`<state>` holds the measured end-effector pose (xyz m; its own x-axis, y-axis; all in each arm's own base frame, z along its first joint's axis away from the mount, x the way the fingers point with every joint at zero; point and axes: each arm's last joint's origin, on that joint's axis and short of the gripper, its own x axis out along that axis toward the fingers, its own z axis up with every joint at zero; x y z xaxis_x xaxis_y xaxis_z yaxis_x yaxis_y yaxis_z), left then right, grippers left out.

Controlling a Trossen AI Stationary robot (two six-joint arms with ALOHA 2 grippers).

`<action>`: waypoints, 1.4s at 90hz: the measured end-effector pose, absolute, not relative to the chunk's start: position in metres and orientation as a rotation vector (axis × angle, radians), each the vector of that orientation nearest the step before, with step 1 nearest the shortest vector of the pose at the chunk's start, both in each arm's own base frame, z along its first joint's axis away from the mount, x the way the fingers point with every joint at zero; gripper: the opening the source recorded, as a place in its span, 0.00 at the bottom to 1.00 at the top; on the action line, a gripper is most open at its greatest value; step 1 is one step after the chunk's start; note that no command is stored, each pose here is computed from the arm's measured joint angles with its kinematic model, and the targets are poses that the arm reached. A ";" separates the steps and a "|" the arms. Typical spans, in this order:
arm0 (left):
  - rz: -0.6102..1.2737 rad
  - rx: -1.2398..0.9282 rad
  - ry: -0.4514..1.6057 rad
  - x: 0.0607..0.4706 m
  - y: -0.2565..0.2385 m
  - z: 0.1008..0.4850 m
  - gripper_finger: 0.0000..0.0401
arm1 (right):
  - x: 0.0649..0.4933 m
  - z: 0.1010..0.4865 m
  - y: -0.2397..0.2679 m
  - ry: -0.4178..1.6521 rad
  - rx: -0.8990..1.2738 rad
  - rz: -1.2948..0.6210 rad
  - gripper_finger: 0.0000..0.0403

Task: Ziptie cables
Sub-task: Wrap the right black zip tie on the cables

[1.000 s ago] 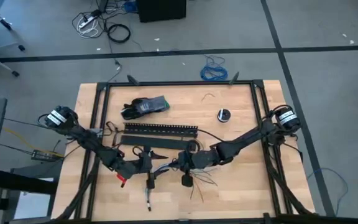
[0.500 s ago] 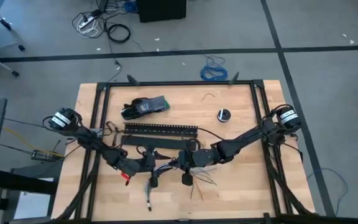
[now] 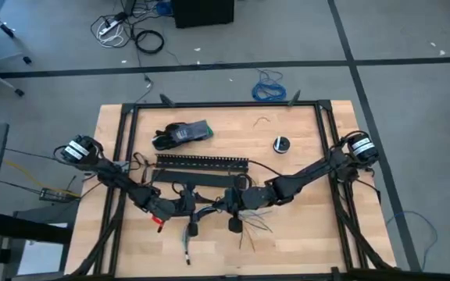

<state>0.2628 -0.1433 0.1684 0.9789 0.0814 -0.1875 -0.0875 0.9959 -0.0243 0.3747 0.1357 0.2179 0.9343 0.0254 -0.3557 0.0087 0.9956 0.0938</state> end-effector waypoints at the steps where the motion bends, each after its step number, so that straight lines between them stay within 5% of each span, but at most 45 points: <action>1: 0.085 -0.032 0.188 0.263 -0.143 0.168 0.26 | 0.375 0.218 0.136 0.364 0.094 0.009 0.00; 65: 0.107 -0.035 0.188 0.265 -0.138 0.169 0.07 | 0.373 0.222 0.135 0.353 0.064 -0.012 0.00; 126: 0.138 -0.022 0.217 0.271 -0.131 0.160 0.06 | 0.373 0.222 0.134 0.351 0.044 -0.043 0.00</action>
